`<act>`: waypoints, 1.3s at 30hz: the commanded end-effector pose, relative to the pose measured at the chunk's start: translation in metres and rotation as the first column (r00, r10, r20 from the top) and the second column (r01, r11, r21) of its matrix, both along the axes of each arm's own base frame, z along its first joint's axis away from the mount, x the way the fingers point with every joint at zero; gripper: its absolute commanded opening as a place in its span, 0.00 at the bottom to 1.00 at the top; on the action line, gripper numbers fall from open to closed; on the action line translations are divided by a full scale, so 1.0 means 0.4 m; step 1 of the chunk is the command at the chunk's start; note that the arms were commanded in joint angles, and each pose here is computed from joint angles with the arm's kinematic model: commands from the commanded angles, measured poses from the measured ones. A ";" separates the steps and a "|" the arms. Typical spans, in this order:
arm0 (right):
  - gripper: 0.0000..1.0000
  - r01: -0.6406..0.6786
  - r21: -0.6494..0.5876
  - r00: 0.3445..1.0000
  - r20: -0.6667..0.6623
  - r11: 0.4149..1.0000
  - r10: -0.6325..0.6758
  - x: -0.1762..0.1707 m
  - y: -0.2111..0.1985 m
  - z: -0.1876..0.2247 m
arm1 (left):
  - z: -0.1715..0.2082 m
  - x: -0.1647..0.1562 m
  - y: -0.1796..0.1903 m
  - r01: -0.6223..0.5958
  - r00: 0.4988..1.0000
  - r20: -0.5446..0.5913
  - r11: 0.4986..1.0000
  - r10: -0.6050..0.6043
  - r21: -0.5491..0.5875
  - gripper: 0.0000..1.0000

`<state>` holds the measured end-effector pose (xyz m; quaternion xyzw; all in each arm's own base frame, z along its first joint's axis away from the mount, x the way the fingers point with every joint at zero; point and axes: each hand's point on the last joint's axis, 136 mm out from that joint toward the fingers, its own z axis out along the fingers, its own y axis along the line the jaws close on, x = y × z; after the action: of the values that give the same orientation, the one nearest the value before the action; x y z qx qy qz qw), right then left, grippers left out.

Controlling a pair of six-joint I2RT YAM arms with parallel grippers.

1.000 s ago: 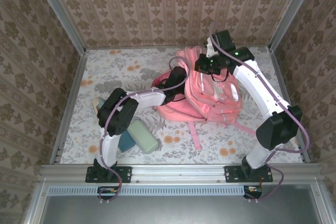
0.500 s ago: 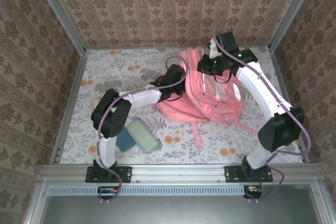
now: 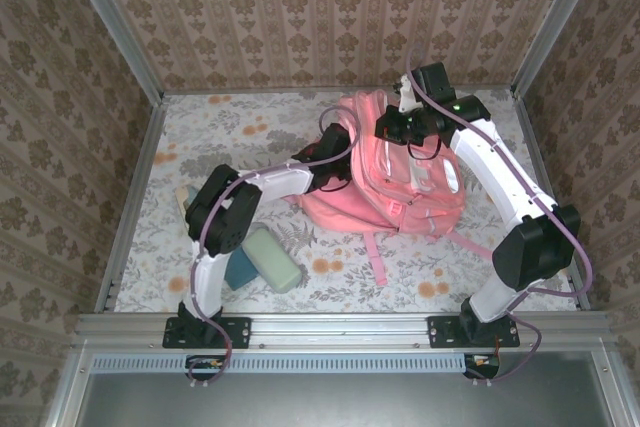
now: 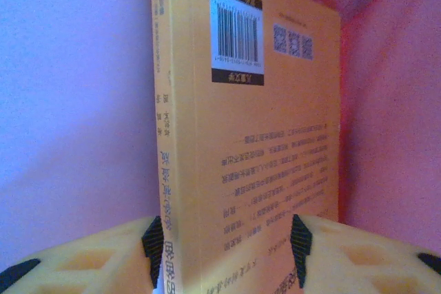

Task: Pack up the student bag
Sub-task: Place the book in the student bag, then close the student bag at the center of the table.

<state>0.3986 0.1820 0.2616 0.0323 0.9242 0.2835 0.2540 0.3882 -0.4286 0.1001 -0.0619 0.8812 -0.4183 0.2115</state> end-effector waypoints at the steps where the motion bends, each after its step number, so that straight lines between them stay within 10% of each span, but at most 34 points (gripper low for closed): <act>1: 0.00 -0.022 0.049 0.996 0.092 0.999 0.017 -0.005 0.005 0.077 | 0.012 -0.004 -0.051 0.041 0.999 0.000 0.998 -0.041 -0.044 0.49; 13: 0.00 -0.025 0.031 0.997 0.076 0.999 0.023 -0.007 0.001 0.051 | 0.057 -0.018 -0.106 0.089 0.995 0.047 0.988 -0.084 -0.125 0.53; 22: 0.00 -0.024 -0.086 0.998 0.056 0.996 0.028 -0.016 -0.066 -0.024 | 0.144 -0.016 0.072 -0.013 0.997 0.078 1.000 0.014 -0.023 0.75; 39: 0.11 -0.172 -0.492 0.982 -0.016 0.853 0.189 -0.029 -0.073 -0.184 | 0.249 -0.127 0.483 -0.130 0.987 0.117 0.966 0.106 0.221 0.75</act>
<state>0.3839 0.1584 0.2015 -0.1086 0.9586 0.1066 0.2408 0.3527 -0.2719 0.2187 -0.0746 0.8771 -0.3686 0.2986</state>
